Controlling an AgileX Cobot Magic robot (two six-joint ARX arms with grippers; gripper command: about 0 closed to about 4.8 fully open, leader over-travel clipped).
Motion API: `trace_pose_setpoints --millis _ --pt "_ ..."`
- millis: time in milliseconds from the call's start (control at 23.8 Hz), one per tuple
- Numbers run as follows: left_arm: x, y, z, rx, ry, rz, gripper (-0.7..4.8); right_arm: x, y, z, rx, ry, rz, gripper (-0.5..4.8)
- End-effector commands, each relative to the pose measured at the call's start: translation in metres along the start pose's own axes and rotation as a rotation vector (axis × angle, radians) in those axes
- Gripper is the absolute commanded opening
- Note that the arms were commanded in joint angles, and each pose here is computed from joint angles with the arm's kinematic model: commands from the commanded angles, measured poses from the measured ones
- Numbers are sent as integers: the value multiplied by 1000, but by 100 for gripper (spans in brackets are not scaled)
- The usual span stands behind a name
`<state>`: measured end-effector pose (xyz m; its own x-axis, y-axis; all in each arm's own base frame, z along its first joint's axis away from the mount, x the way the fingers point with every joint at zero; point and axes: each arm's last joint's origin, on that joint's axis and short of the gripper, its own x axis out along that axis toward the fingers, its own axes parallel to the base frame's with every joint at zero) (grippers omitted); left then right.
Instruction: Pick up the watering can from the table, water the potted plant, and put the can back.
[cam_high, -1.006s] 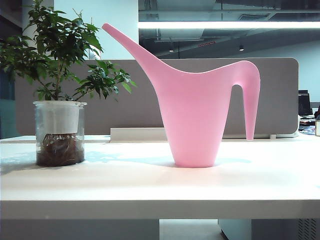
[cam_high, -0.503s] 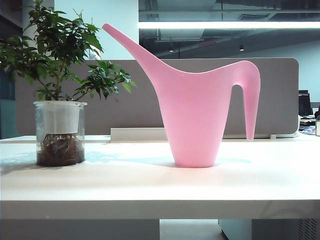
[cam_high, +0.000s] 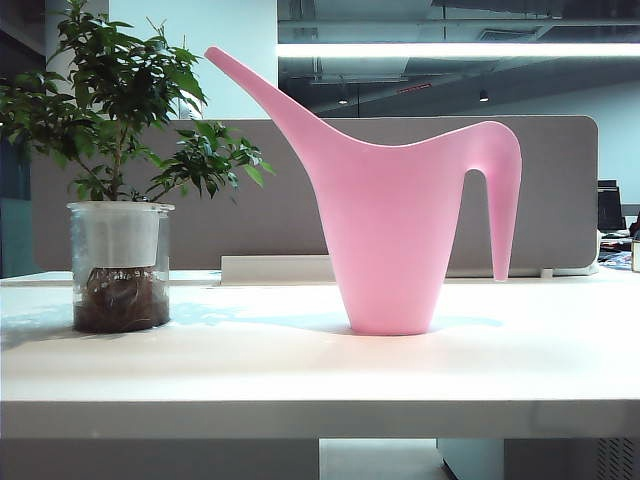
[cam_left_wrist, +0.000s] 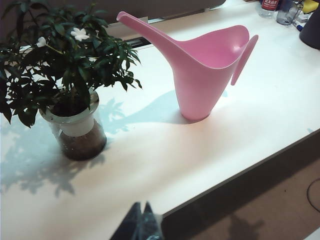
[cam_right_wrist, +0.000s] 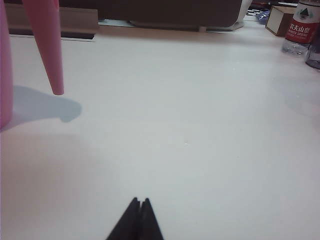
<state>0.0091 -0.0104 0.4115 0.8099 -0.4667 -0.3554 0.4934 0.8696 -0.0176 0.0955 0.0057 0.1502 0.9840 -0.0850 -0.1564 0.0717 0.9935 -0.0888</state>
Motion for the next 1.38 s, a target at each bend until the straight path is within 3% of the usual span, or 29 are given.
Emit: trace_pose_setpoints --millis 42,126,210,335,503,629,713,797,964,1174,1384 --pt "5 1 -2 35 1 -4 -5 1 0 -1 2 -5 1 -5" --pt "16 5 -3 121 -7 7 -5 1 0 -1 2 -5 1 -5" --pt "34 9 -6 130 -45 6 -5 1 0 -1 2 -5 1 -5" --pt "86 21 -26 177 -199 -89 -5 1 0 -1 2 -5 1 -5" --pt "124 37 -69 199 -301 1 -5 1 0 -1 2 -4 1 -5" --pt "136 42 -100 145 -345 49 -5 1 0 -1 2 -4 1 -5" --pt "141 45 -129 27 -383 161 -5 1 0 -1 2 -4 1 -5" --pt "142 45 -147 -45 -388 208 -5 1 0 -1 2 -2 1 -5" --pt "140 43 -173 -59 -387 275 -5 0 0 -1 1 -1 1 -5" --pt "142 47 -188 -116 -273 434 -5 1 0 -1 1 -1 1 -5" --pt "150 50 -202 -139 -218 490 -5 0 0 -1 1 -1 3 -5"
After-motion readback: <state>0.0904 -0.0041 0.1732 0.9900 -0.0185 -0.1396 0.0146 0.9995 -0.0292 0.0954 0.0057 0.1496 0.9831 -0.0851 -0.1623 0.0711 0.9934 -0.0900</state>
